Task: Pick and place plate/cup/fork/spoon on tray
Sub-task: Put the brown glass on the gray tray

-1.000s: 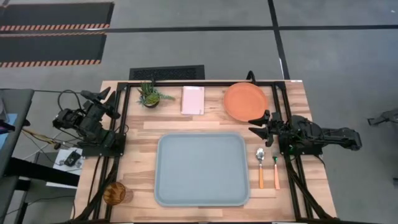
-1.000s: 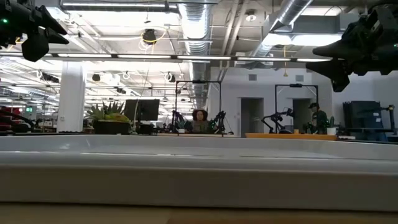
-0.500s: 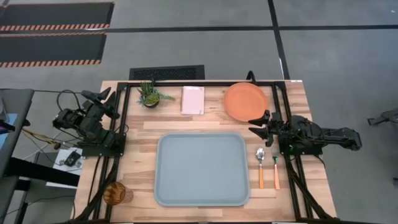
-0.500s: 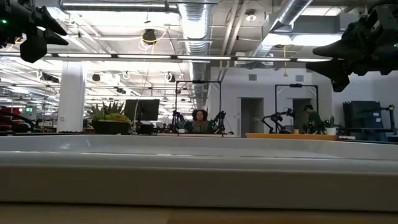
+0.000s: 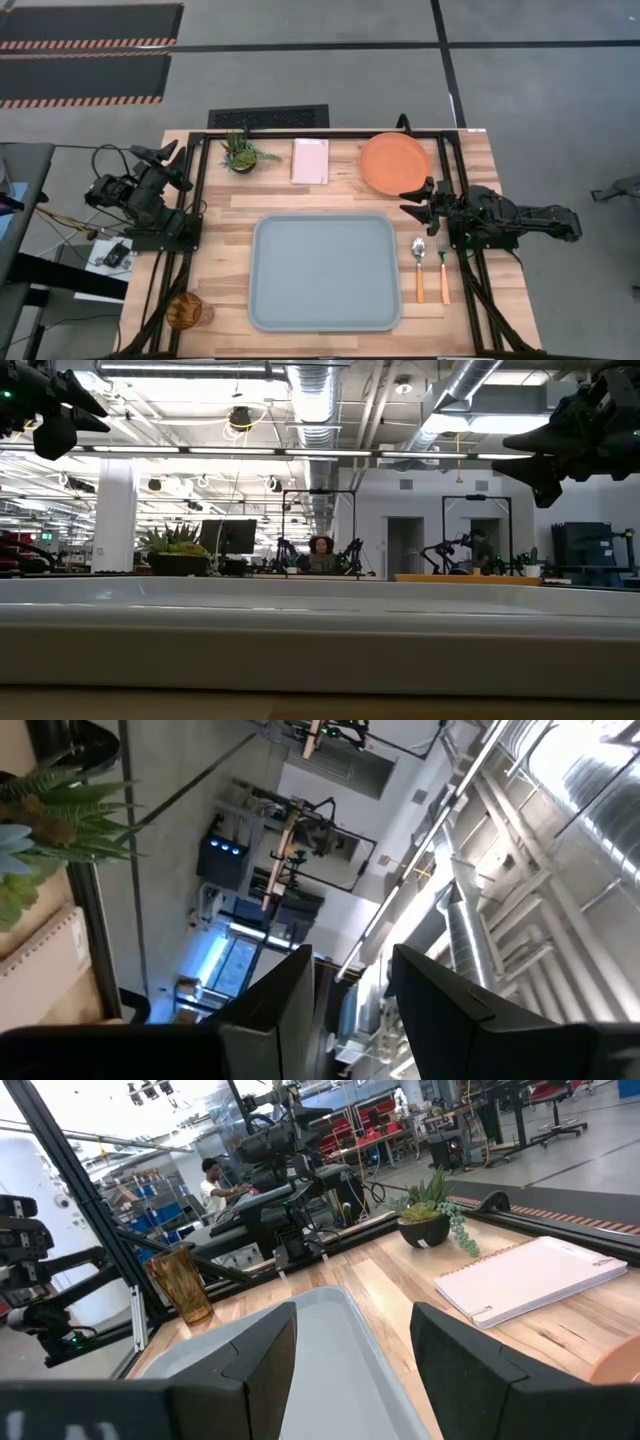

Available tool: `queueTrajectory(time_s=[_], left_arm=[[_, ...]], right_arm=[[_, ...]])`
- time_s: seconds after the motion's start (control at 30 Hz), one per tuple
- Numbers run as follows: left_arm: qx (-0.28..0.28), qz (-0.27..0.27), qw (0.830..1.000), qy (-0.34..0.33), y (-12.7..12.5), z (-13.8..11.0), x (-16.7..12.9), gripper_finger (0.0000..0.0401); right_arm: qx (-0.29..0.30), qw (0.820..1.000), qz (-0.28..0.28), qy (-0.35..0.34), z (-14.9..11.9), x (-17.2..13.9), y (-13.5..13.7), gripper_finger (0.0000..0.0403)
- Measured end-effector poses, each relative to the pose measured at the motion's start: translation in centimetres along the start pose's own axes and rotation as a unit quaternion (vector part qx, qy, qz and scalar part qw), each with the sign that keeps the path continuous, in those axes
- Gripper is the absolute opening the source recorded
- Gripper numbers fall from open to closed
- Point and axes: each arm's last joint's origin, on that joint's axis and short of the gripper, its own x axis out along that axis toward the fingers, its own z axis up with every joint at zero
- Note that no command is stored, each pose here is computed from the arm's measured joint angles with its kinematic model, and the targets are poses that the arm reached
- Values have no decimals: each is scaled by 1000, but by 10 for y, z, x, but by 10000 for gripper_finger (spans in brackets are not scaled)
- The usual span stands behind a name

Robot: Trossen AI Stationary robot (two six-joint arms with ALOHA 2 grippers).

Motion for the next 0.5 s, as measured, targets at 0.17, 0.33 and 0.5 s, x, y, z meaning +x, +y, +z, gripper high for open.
queueTrajectory(time_s=[0.17,0.33,0.5], left_arm=[[18,1,1000,0,0,1,0,124],[50,1,999,0,0,1,0,124],[60,1,998,0,0,1,0,124]], right_arm=[[0,1000,0,0,0,0,0,221],[0,1000,-5,-2,0,0,-1,221],[0,1000,-5,-2,0,0,-1,221]])
